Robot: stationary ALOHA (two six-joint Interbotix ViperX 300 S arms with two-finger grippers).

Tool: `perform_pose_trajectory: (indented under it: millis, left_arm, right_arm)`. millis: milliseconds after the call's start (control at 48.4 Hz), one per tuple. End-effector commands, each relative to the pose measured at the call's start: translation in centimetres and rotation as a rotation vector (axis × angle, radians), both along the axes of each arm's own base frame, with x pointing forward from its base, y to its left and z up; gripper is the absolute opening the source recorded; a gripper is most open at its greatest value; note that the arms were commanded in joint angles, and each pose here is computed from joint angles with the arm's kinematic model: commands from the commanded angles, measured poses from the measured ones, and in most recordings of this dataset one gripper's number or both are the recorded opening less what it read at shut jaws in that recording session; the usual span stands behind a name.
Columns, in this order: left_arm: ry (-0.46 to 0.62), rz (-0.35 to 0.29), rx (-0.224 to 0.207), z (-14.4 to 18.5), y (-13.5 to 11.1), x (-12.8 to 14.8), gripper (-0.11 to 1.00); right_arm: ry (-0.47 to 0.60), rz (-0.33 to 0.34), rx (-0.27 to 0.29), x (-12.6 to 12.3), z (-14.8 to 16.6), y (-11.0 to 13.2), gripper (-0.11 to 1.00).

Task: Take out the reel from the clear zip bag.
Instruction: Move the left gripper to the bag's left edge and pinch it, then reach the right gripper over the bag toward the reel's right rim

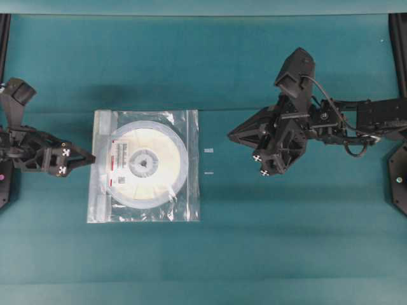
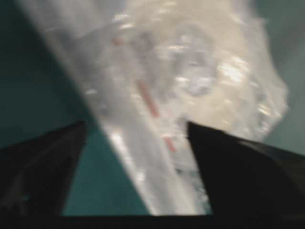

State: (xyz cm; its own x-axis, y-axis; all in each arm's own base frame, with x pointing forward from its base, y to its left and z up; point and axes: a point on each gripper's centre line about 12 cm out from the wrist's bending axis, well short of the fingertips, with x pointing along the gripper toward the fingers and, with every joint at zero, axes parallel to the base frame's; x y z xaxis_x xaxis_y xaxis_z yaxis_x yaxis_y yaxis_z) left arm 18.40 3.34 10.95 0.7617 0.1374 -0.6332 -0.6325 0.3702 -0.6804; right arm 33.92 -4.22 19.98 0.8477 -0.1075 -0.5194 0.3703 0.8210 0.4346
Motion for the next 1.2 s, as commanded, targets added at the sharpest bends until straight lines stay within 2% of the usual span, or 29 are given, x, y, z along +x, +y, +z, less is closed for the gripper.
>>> perform_pose_trajectory:
  millis: [0, 165, 372, 888, 1177]
  left_arm:
    - [-0.011, 0.014, -0.011, -0.2, 0.1, 0.0, 0.96]
    - [-0.033, 0.014, -0.008, -0.3, 0.1, 0.0, 0.88]
    - [-0.022, 0.019, -0.017, -0.9, 0.1, 0.3, 0.89]
    - [-0.007, 0.019, -0.021, -2.4, 0.6, 3.1, 0.89]
    - [-0.006, 0.020, -0.022, -2.4, 0.7, 3.2, 0.87]
  right_arm:
    - [-0.024, -0.004, 0.006, 0.3, 0.7, 0.0, 0.00]
    - [-0.025, -0.004, 0.006, 0.3, 0.7, 0.0, 0.00]
    - [-0.022, -0.007, 0.006, 0.2, 0.6, -0.1, 0.00]
    - [-0.030, -0.007, 0.005, 0.3, 0.7, -0.1, 0.00]
    - [-0.030, -0.007, 0.005, 0.3, 0.7, -0.1, 0.00]
